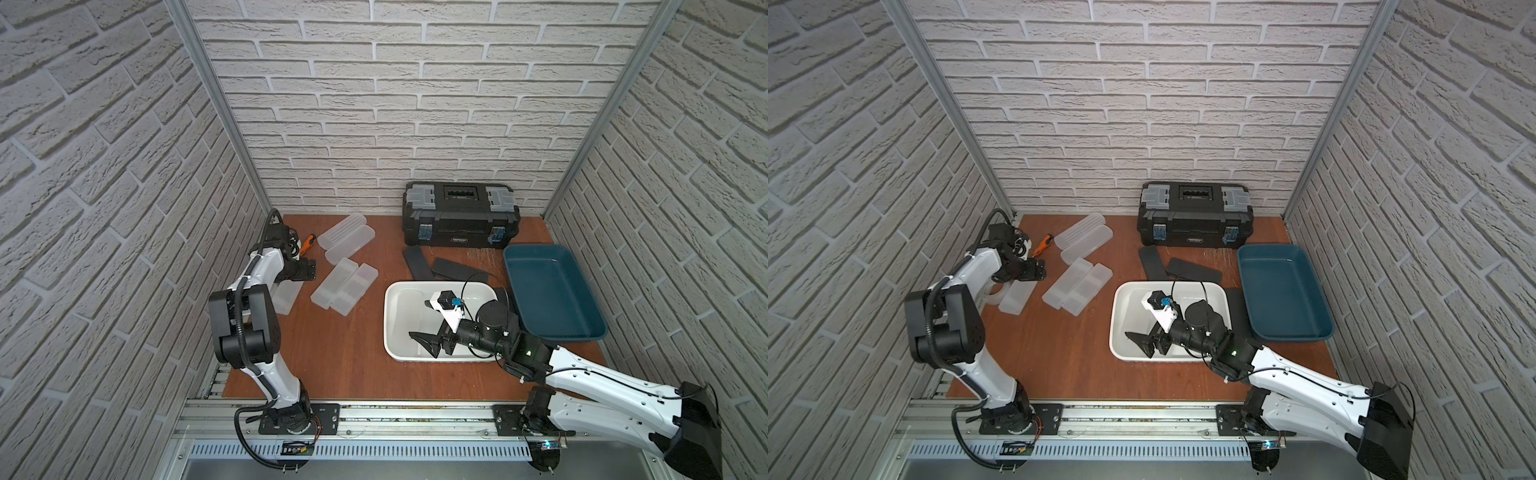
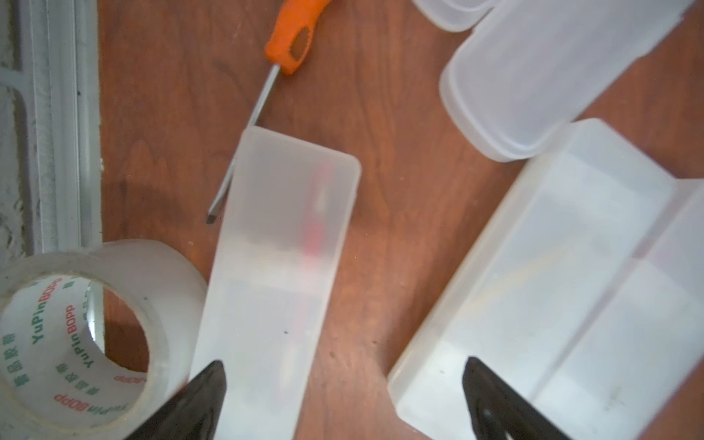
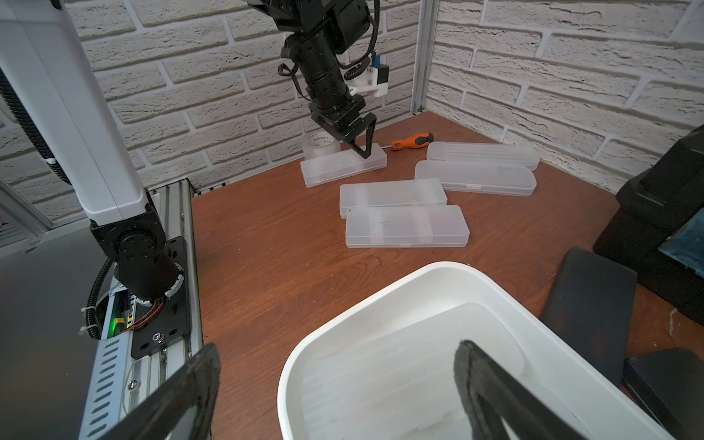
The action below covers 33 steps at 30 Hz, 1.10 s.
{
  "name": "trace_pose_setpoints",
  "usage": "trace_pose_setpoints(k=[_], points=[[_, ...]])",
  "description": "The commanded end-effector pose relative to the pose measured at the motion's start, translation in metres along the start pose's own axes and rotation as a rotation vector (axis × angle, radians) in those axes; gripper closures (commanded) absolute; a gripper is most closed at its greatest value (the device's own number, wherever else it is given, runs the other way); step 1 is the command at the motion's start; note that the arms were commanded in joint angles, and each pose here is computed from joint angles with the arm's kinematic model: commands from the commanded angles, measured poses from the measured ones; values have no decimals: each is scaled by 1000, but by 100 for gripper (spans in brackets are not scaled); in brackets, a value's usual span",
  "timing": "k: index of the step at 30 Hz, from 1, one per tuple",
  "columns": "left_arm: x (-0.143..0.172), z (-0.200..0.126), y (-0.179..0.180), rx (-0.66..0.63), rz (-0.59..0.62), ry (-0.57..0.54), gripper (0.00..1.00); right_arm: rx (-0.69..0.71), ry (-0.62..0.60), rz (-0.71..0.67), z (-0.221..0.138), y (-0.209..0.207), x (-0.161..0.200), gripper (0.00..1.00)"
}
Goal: Place the pencil cases by color into the storage box
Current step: Pick up the pencil case from the center of the board.
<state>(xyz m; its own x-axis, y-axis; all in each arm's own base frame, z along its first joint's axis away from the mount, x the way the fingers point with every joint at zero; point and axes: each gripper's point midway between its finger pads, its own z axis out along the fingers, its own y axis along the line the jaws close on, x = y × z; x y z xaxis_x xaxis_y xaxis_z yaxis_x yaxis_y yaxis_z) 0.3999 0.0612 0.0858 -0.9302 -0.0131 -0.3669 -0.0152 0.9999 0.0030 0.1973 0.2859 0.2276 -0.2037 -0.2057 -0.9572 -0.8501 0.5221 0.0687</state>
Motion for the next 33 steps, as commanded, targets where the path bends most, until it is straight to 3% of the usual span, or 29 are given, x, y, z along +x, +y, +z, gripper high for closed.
trace_pose_setpoints(k=[1, 6, 33], points=[[-3, 7, 7, -23, 109, 0, 4, -2, -76, -40, -5, 3, -14, 4], [1, 12, 26, -11, 48, -14, 4, -14, -90, -52, -8, 5, -15, 4], [18, 47, 47, -63, 59, 85, 6, -39, -97, -71, -3, 9, -9, 4]])
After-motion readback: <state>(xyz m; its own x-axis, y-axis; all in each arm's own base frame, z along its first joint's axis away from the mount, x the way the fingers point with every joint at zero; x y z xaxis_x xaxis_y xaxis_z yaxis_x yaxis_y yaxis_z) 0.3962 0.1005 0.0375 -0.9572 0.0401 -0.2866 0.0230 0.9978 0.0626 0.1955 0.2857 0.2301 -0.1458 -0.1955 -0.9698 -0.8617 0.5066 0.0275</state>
